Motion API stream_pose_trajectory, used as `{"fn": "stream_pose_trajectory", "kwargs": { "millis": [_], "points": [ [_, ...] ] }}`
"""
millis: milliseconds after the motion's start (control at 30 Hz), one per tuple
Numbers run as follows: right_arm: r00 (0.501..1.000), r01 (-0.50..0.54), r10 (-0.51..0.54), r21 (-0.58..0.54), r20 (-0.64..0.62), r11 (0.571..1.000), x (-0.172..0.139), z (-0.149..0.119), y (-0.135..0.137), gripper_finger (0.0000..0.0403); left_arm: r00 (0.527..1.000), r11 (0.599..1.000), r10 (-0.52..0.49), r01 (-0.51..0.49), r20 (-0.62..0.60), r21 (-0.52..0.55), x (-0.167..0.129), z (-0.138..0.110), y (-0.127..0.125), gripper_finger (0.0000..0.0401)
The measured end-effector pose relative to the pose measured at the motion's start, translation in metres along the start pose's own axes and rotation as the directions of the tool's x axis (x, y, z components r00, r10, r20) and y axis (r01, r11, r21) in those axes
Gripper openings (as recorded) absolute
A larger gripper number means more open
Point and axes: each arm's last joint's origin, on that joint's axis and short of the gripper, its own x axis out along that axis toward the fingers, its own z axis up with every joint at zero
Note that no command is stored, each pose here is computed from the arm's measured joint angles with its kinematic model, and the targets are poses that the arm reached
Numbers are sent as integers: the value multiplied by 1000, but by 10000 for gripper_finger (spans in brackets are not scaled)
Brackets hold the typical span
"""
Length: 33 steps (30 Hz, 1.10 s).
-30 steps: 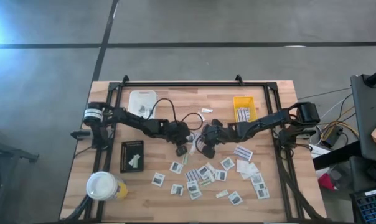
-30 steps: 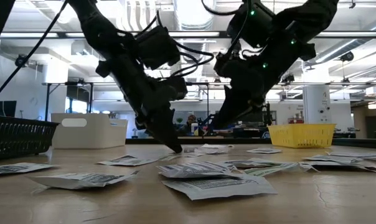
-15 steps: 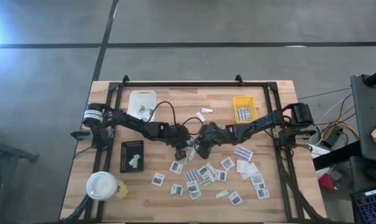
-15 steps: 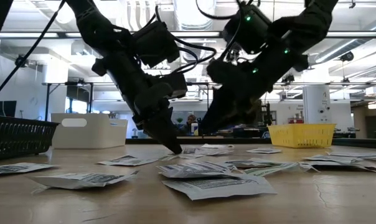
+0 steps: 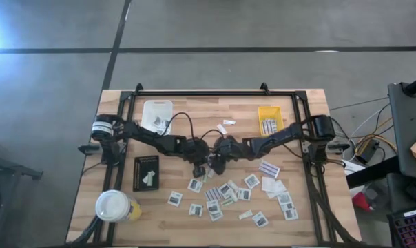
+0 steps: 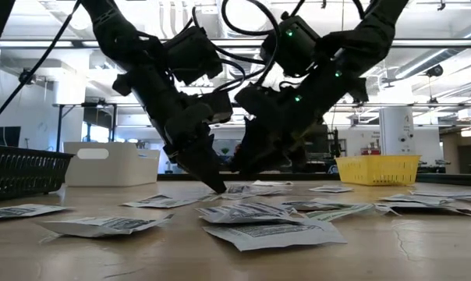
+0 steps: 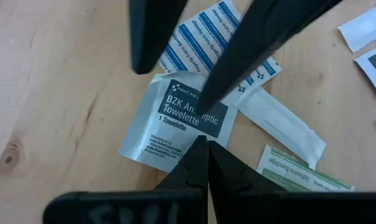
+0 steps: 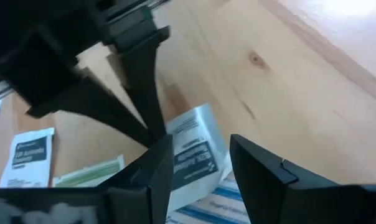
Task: Pick & Place First Aid Supplies
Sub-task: Put the gray towelette pack into the white bin
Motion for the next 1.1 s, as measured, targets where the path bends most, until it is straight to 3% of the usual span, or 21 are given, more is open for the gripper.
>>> {"fn": "stream_pose_trajectory", "kwargs": {
  "millis": [433,833,1100],
  "points": [
    [996,-19,25,74,-88,997,19,-7,-14,149,1000,1000,1,-1,4,-7,0,-1,0,5],
    [973,-142,156,90,-171,986,10,-5,-10,127,1000,983,-2,-4,-30,-185,2,-11,3,5],
    [968,-164,179,95,-179,982,9,-4,-10,115,999,980,11,-18,-38,-200,2,-13,4,5]
  ]
}}
